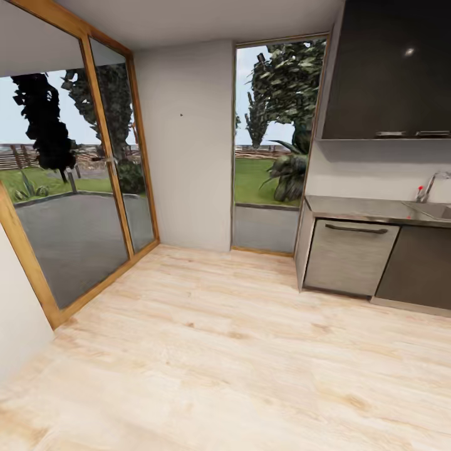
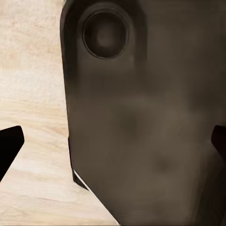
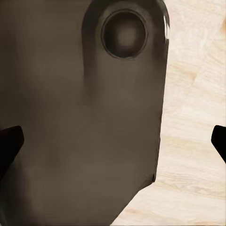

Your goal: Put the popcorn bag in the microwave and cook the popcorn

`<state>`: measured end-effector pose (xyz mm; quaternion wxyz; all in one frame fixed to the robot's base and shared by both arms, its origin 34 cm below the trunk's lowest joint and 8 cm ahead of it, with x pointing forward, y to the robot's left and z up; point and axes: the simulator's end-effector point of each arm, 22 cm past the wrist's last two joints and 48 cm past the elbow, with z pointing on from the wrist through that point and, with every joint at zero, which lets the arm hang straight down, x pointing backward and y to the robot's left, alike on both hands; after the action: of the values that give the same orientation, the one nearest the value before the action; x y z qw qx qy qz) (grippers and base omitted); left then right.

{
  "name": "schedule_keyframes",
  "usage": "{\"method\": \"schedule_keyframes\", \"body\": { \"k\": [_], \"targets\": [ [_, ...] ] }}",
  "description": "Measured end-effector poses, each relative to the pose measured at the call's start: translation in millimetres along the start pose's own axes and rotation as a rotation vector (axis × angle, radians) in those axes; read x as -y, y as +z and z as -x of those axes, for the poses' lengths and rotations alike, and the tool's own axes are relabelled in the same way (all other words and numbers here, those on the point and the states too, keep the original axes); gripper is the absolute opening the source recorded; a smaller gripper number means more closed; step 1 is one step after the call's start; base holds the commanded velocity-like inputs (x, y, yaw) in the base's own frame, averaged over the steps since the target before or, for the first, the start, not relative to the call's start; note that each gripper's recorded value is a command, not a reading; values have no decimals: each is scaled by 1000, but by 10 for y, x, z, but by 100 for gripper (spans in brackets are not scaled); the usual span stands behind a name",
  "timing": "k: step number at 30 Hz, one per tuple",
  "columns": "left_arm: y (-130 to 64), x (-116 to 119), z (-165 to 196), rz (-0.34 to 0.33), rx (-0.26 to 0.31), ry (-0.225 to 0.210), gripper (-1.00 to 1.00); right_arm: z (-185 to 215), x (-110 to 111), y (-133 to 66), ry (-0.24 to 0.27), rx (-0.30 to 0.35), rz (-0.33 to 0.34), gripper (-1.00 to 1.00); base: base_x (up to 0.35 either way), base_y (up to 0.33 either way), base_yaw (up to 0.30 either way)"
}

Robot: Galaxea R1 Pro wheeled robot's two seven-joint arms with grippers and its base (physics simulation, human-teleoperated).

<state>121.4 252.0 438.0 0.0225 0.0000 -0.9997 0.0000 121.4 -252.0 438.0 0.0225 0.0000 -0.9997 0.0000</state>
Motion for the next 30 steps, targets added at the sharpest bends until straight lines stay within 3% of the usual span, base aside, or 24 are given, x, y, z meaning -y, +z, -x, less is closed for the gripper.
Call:
{"method": "schedule_keyframes", "body": {
  "k": [7, 18, 25, 30],
  "targets": [
    [-3, 14, 185, -2, 41, -9, 100, 14, 5, 0, -15, 4, -2, 100, 0, 0, 0],
    [-4, 7, 212, 0, 46, -31, 100, 97, 11, -2, -2, 41, -2, 100, 0, 0, -10],
    [-5, 4, 217, 1, 48, -32, 100, 174, 40, -7, 12, 76, -6, 100, 0, 0, -212],
    [-14, -3, 333, 3, 103, -34, 100, 176, 41, -7, 12, 78, -6, 100, 0, 0, -244]
  ]
}}
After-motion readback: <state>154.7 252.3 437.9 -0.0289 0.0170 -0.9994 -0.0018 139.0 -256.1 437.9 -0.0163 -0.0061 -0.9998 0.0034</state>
